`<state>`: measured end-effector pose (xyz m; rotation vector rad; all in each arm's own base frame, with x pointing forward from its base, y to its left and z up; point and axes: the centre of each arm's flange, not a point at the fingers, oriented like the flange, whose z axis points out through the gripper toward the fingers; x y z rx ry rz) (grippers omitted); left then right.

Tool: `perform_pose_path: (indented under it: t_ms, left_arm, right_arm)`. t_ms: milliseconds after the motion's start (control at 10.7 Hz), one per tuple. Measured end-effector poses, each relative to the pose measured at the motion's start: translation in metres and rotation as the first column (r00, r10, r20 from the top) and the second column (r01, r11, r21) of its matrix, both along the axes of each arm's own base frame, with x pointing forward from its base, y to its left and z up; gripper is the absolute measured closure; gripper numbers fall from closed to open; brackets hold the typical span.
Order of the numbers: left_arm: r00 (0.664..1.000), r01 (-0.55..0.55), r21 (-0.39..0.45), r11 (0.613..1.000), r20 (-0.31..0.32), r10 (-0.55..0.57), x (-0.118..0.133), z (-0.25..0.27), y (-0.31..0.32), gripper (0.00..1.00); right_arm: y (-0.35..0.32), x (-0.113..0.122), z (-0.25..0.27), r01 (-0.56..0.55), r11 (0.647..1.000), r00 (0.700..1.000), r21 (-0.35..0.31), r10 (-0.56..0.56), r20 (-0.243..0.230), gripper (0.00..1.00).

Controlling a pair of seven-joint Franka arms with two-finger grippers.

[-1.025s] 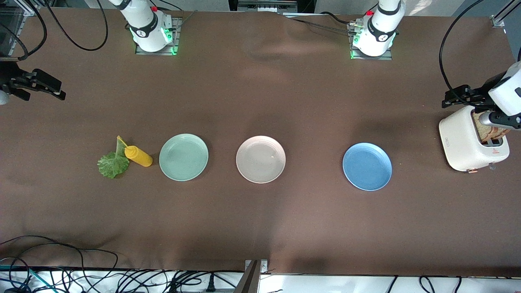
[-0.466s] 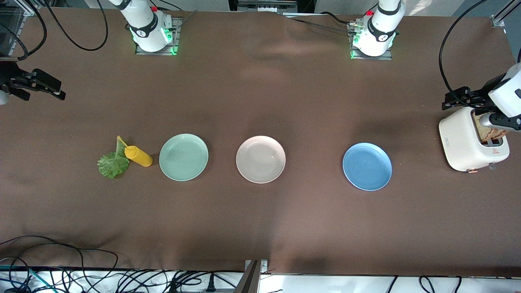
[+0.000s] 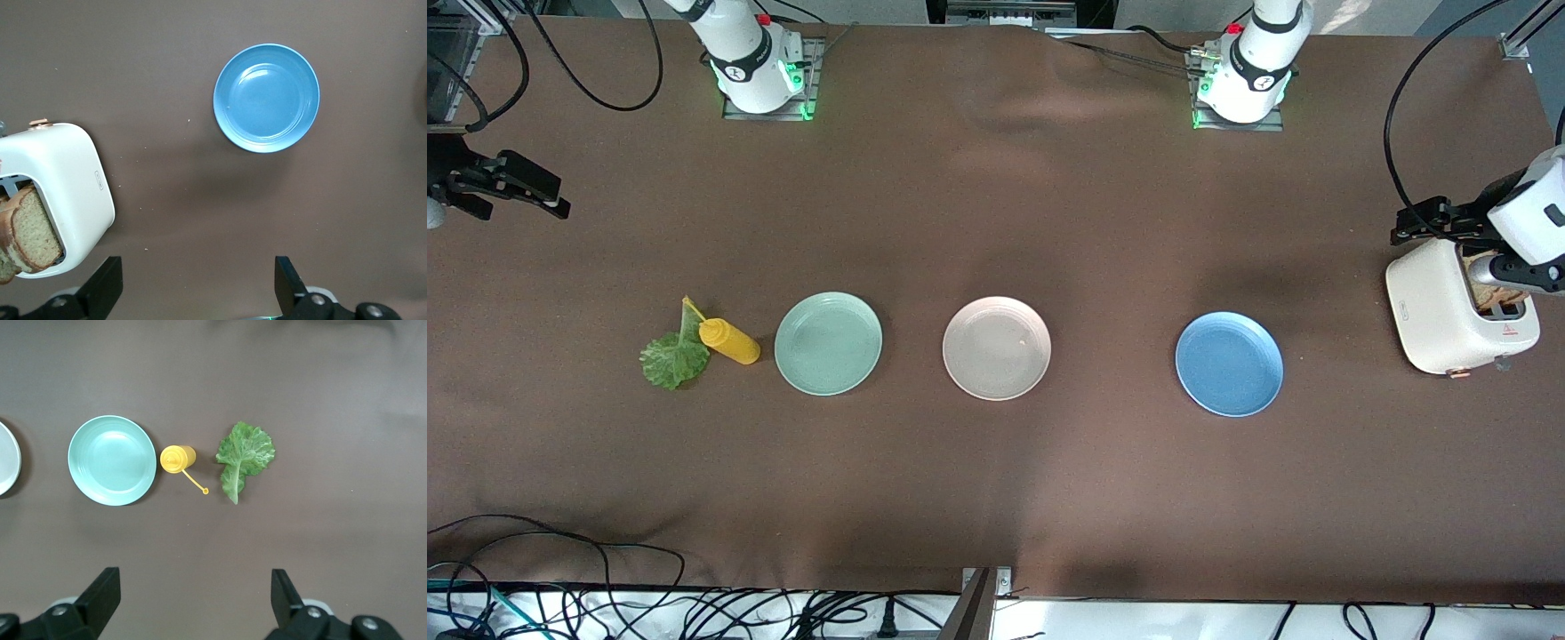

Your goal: Make sandwich on beige plate with both arms

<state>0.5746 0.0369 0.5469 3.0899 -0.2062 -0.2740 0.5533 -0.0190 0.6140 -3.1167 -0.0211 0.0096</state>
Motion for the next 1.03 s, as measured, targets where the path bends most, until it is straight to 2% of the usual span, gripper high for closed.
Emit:
perform_pose_path:
  t_ms: [1025]
  left_arm:
    - [1.000, -0.004, 0.000, 1.000, 0.006, 0.004, 0.0020, -0.0017, 0.0026, 0.00]
  right_arm:
    - [0.0001, 0.0000, 0.0002, 0.000, 1.000, 1.000, 0.000, 0.000, 0.000, 0.00]
